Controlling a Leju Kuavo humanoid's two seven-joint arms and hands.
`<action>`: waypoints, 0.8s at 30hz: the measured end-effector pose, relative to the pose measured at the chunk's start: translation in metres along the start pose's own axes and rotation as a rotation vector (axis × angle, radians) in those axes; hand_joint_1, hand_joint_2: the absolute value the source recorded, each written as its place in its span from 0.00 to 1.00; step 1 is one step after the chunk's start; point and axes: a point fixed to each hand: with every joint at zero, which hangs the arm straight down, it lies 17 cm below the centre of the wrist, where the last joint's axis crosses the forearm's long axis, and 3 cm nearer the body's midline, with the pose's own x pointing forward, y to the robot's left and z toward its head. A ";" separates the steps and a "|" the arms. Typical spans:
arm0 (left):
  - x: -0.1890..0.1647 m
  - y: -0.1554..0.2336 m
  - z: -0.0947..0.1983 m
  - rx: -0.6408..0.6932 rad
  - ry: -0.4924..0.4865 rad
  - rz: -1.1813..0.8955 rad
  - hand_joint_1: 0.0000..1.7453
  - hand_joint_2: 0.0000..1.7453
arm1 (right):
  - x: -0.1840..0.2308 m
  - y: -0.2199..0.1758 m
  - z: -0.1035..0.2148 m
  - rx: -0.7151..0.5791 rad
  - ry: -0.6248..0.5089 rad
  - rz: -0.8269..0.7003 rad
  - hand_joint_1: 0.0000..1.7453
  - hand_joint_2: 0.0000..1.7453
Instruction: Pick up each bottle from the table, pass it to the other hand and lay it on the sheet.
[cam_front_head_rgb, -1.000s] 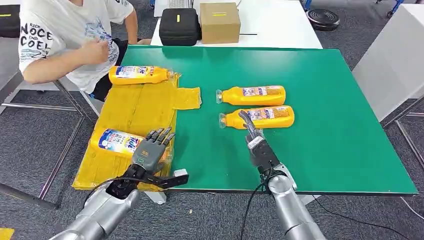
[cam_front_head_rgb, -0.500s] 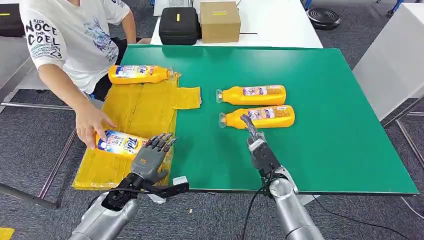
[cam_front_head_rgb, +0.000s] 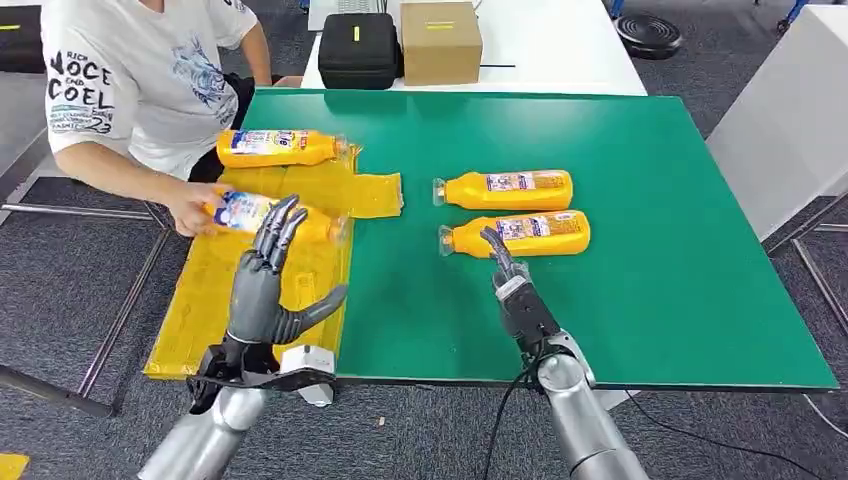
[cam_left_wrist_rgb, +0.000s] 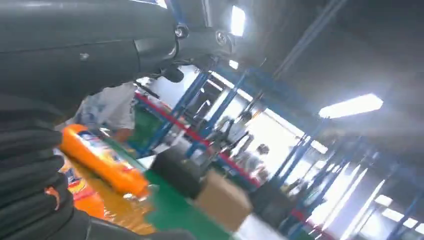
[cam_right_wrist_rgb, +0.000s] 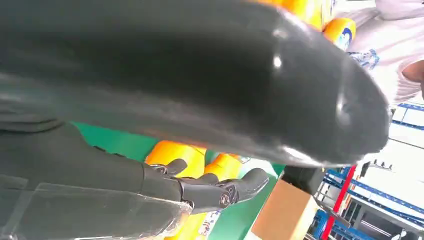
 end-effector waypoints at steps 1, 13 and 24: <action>0.002 0.001 0.000 0.005 -0.002 0.004 0.00 1.00 | 0.000 0.000 -0.001 0.000 -0.001 -0.001 0.00 0.00; 0.008 0.014 -0.004 0.086 0.007 0.133 0.00 1.00 | -0.001 -0.003 -0.004 -0.007 -0.001 0.057 0.00 1.00; -0.073 -0.005 0.035 0.247 0.392 0.539 0.00 1.00 | -0.048 -0.075 -0.050 0.112 0.198 0.564 0.00 1.00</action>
